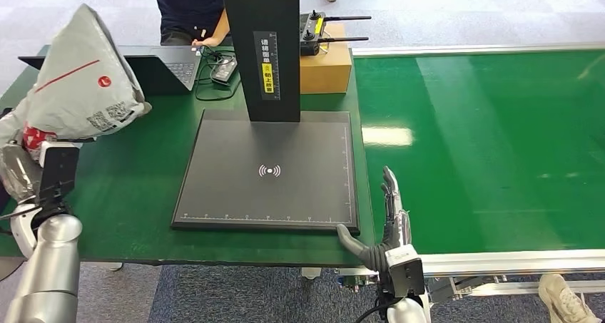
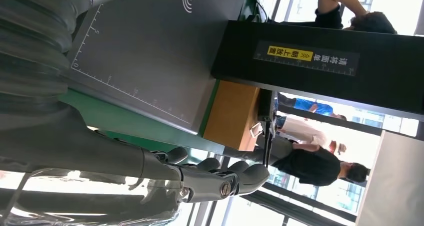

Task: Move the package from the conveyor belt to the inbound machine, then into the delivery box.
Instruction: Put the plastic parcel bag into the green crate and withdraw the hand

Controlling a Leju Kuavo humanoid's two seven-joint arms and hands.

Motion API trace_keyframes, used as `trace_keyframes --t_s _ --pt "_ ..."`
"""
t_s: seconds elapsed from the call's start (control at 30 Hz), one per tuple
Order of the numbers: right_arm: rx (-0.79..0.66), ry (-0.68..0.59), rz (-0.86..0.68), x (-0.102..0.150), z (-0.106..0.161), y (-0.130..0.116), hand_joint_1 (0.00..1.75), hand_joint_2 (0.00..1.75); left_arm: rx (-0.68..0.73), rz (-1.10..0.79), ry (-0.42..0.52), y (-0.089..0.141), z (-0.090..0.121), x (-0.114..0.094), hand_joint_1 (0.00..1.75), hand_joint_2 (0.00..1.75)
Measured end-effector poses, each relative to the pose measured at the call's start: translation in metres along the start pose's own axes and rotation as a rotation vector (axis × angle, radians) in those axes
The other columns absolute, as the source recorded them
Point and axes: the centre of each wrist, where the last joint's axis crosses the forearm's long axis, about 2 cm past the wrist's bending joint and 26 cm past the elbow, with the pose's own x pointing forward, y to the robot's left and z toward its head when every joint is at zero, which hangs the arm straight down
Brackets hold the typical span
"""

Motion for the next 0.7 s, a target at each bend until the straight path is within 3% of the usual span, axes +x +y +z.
trace_keyframes --t_s 0.13,0.3,0.37,0.43,0.5,0.7 --pt "-0.005 -0.002 -0.002 0.0 -0.002 0.001 0.0 1.75 0.017 -0.08 0.089 0.009 -0.021 -0.018 1.55 1.75" --pt "-0.018 -0.005 -0.012 0.001 -0.004 0.002 0.0 1.75 0.005 -0.205 0.178 0.016 -0.044 -0.025 1.61 1.75" --pt "-0.02 -0.005 -0.015 0.001 -0.005 0.002 0.0 1.75 0.002 -0.253 0.21 0.019 -0.054 -0.026 1.31 1.75" --pt "-0.019 -0.007 -0.017 0.0 -0.007 0.004 0.0 1.75 0.003 -0.295 0.252 0.021 -0.063 -0.026 0.52 1.75" --pt "-0.019 -0.009 -0.019 0.0 -0.009 0.005 0.0 1.75 0.004 -0.333 0.311 0.023 -0.073 -0.024 0.0 1.75" --pt "-0.024 -0.016 -0.034 0.0 -0.016 0.011 0.0 1.75 -0.042 -0.373 0.446 0.022 -0.096 -0.018 0.0 1.75"
